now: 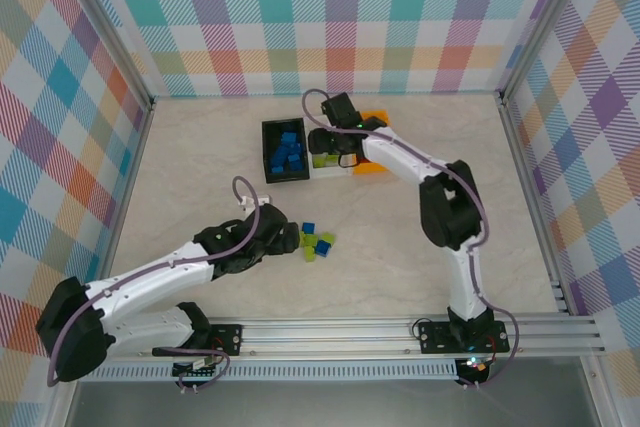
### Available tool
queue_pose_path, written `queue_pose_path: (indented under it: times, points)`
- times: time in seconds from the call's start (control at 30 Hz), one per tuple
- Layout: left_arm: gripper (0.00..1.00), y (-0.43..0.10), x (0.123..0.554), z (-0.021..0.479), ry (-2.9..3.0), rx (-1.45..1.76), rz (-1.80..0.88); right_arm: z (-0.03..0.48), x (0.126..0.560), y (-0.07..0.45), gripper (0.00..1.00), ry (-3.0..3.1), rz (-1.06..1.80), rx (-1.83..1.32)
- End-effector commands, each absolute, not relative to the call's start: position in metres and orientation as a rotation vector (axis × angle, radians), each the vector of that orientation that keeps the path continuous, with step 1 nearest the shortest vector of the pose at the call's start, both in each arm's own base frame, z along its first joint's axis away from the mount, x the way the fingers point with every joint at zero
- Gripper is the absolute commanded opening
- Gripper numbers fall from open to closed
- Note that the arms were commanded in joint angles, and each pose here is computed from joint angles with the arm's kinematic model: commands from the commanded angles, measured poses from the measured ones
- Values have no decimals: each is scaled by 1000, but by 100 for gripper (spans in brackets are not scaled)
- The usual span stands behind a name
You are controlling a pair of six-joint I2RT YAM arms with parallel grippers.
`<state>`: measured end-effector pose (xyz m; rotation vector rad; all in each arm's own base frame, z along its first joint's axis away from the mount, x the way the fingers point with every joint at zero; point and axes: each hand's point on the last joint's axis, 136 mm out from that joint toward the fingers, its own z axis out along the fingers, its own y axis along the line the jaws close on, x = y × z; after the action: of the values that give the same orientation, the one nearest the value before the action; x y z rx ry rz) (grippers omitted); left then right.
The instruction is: Sort the legos into containers by color
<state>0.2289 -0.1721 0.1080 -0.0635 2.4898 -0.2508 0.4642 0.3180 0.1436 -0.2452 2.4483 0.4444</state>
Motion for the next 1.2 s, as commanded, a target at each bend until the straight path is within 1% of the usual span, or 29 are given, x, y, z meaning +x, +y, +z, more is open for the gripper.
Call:
queue_pose_path:
  times: [0.0, 0.1, 0.23, 0.37, 0.43, 0.6, 0.8, 1.0, 1.1, 1.17]
  points:
    - [93, -191, 229, 100, 2536, 5, -289, 202, 441, 319, 64, 2326, 568, -250]
    - [87, -205, 230, 88, 2598, 57, -296, 199, 412, 307, 63, 2338, 575, -266]
    - [86, -225, 224, 80, 2631, 171, -284, 183, 377, 282, 63, 2369, 556, -253]
    - [82, -240, 212, 74, 2645, 279, -237, 167, 355, 260, 63, 2393, 515, -224]
    - [77, -243, 209, 65, 2668, 297, -213, 161, 348, 252, 63, 2402, 504, -214]
    - [69, -246, 205, 53, 2698, 337, -130, 155, 341, 244, 63, 2413, 483, -199]
    - [54, -240, 210, 43, 2705, 351, -18, 162, 342, 243, 63, 2387, 487, -194]
    - [49, -241, 210, 29, 2730, 361, 24, 167, 342, 241, 63, 2375, 488, -190]
    - [52, -241, 211, 26, 2735, 362, 33, 168, 342, 240, 63, 2372, 491, -187]
    - [51, -242, 212, 27, 2729, 358, 30, 167, 342, 240, 63, 2373, 489, -185]
